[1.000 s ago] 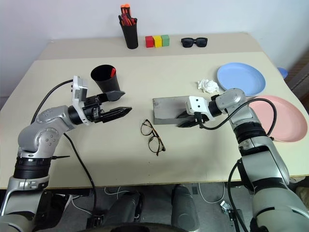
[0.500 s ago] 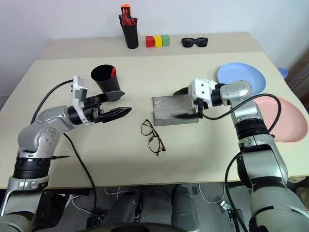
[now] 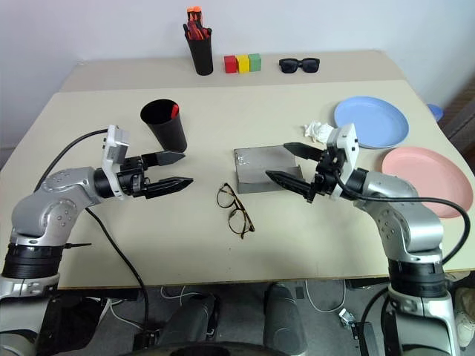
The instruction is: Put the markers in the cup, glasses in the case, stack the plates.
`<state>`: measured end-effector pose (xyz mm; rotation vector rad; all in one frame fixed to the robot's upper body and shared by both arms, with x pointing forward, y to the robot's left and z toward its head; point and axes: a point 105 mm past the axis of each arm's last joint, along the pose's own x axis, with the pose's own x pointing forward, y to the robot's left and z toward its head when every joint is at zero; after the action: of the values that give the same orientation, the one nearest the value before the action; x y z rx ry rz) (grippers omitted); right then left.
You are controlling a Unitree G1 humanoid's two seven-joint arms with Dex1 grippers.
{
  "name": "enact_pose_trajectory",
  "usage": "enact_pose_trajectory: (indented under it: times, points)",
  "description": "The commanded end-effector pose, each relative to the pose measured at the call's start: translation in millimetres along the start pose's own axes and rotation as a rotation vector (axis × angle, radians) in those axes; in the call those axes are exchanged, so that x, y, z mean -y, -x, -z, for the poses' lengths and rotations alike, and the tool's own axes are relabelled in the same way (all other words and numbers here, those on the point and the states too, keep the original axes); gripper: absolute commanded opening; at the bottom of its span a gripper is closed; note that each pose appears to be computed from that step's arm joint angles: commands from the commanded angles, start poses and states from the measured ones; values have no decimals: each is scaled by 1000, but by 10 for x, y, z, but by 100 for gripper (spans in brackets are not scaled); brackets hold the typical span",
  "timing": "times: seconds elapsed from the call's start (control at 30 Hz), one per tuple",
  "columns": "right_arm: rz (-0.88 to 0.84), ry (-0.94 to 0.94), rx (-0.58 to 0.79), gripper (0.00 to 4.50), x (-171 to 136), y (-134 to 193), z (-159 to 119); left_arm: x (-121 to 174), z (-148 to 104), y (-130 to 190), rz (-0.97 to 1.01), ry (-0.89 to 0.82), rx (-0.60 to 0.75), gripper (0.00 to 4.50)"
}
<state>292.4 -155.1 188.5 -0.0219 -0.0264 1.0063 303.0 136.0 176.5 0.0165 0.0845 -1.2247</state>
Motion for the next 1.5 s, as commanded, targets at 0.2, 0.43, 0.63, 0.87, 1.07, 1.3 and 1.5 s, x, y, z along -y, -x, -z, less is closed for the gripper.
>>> enact_pose_trajectory:
  times: [0.2,0.43,0.63,0.87,1.07,1.3,1.5]
  points:
    - [73,39,20,442,-39,119,-103,229,109,-254,172,-196,-109,450]
    - [76,65,22,442,-22,69,-129,61,119,-366,279,-565,-231,450]
    - [76,76,29,442,-18,43,-137,44,187,-607,415,-768,-282,450]
    - [84,86,30,442,7,24,-144,114,335,-788,558,-784,-316,450]
    - [81,83,30,442,8,21,-135,43,237,-905,623,-790,-344,450]
    - [77,76,28,442,17,5,-117,-2,132,-1043,683,-707,-367,450]
    - [76,75,29,442,21,4,-121,-4,174,-1056,740,-700,-450,450]
